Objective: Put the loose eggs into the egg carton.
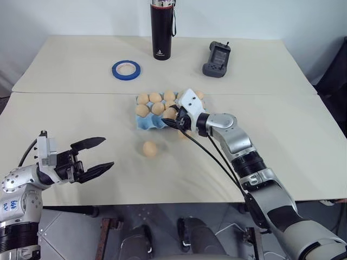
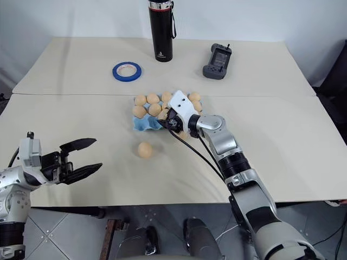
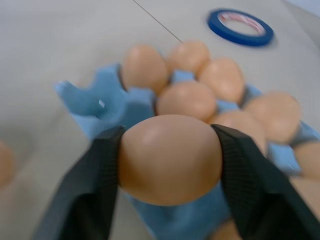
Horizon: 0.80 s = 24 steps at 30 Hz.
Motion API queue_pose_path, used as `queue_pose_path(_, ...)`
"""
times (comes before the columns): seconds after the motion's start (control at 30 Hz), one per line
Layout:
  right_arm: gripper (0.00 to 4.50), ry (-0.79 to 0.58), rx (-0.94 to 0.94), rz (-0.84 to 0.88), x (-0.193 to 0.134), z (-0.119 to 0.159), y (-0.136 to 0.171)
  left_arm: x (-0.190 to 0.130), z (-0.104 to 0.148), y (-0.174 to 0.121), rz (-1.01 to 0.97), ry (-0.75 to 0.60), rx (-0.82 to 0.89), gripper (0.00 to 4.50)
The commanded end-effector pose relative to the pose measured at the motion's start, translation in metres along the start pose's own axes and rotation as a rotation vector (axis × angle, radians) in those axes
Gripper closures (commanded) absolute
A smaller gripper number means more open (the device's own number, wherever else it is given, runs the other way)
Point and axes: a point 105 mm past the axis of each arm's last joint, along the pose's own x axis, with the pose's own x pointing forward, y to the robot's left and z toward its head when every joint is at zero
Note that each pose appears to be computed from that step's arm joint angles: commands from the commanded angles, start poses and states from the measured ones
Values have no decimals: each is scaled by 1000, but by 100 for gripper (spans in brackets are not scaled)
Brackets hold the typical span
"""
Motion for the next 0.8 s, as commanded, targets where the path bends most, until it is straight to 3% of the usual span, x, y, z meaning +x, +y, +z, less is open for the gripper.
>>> queue_pose_path(0.03,25,-68,-37,-21,-5,22,-9,-1,12,-2,-7,-18,56,0)
queue_pose_path(0.07,2,-75,-37,-19,-7,24,-9,-1,12,-2,-7,-18,56,0)
queue_pose_path(0.2,2,-116,-38,-1,-18,35,-9,1,13,0,-11,-19,57,0)
queue_pose_path(0.37,2,-174,-9,10,-56,46,-11,2,14,4,-14,-19,59,0)
queue_pose_path(0.5,2,-163,9,60,-91,36,0,2,14,7,-16,-16,56,0)
queue_pose_path(0.8,2,-17,93,26,-175,-21,11,0,6,25,3,0,60,0)
